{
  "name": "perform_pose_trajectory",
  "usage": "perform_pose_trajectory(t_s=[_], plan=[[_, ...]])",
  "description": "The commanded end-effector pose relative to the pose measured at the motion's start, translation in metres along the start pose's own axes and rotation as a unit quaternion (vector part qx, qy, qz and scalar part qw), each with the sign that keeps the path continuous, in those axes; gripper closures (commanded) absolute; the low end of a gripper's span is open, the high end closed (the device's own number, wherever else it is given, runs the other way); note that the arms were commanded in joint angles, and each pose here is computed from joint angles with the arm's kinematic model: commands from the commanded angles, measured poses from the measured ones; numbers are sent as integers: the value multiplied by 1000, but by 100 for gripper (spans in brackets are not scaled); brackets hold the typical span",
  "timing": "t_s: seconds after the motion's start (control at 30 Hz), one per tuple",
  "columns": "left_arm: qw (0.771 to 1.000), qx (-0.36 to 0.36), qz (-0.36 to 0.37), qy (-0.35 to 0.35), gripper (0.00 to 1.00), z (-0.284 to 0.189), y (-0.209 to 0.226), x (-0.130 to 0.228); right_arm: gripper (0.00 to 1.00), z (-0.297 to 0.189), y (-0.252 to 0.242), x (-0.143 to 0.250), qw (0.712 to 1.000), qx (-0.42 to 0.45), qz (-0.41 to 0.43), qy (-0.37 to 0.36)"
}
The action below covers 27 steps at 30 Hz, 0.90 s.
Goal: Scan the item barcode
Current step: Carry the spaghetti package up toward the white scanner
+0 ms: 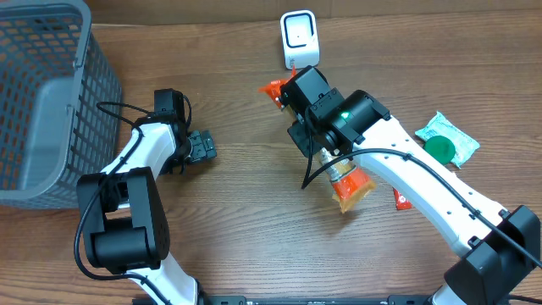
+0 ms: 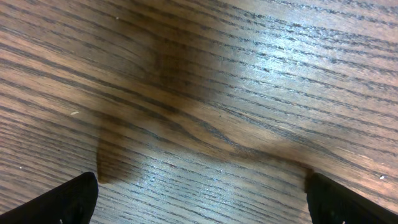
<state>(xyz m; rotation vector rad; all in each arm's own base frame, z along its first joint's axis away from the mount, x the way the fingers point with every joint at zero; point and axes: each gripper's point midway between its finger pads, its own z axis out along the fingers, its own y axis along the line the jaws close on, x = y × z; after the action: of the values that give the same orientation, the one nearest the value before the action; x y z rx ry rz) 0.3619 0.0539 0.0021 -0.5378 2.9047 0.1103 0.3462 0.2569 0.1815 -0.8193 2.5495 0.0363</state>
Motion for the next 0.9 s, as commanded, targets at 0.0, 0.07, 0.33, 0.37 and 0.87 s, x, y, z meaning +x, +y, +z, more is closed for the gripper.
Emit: perform_pose_trajectory(t_s=[0.0,0.07,0.33,0.37,0.87], plan=[[999,-39,11,21,0,16,15,13,97,-33,-28,-29,996,54,33,-55],[999,-39,11,21,0,16,15,13,97,-55,-42,-42,994,57,58,-74],[999,-39,11,21,0,16,15,13,97,-177,-110,-86,972,87,122,-181],[999,-39,11,21,0,16,15,13,97,-188,-116,-91,968,93,123,-196],[999,-39,11,21,0,16,15,13,97,-96,-143,-160,951,255,-52,-170]])
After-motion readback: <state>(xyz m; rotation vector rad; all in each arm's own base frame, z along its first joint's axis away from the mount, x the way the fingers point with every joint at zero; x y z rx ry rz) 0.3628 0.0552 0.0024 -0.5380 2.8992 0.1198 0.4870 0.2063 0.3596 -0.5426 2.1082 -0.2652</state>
